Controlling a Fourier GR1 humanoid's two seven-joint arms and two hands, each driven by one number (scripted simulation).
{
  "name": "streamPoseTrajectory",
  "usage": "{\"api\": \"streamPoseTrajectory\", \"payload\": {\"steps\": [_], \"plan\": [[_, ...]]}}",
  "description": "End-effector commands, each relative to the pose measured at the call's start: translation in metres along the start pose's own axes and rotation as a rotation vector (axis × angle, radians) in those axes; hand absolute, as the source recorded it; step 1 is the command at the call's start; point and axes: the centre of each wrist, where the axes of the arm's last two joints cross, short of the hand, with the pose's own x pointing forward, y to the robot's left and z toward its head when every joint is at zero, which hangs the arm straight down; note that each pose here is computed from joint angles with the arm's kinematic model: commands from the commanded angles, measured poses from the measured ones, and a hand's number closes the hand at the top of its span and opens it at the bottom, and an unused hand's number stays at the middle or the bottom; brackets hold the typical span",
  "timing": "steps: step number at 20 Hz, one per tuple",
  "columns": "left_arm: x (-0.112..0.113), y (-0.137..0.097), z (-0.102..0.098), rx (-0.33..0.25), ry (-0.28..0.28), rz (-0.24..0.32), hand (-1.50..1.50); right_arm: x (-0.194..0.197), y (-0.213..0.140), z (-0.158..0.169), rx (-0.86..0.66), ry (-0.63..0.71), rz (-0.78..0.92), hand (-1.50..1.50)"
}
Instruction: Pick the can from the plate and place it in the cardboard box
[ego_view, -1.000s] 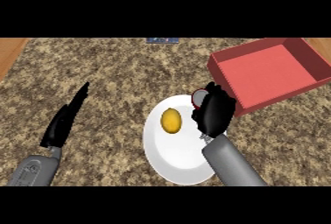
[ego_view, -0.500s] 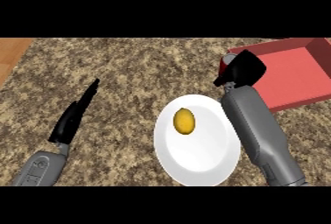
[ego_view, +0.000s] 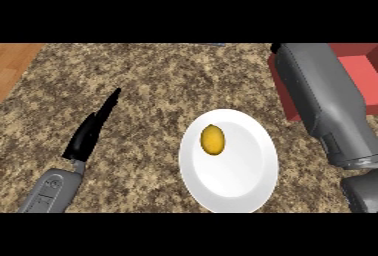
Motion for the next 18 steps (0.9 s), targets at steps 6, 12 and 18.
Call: {"api": "streamPoseTrajectory", "payload": {"steps": [6,12,18], "plan": [[0.003,-0.002,-0.006,0.016,0.024,-0.001,0.00,0.020,-0.061,-0.020,-0.102,0.332,0.099,1.50],[-0.003,0.004,-0.004,0.041,0.037,0.010,0.00,0.015,-0.072,-0.036,-0.133,0.377,0.075,1.50],[-0.015,0.009,0.008,0.049,0.058,0.005,0.00,0.001,-0.074,-0.060,-0.090,0.450,0.119,1.50]]}}
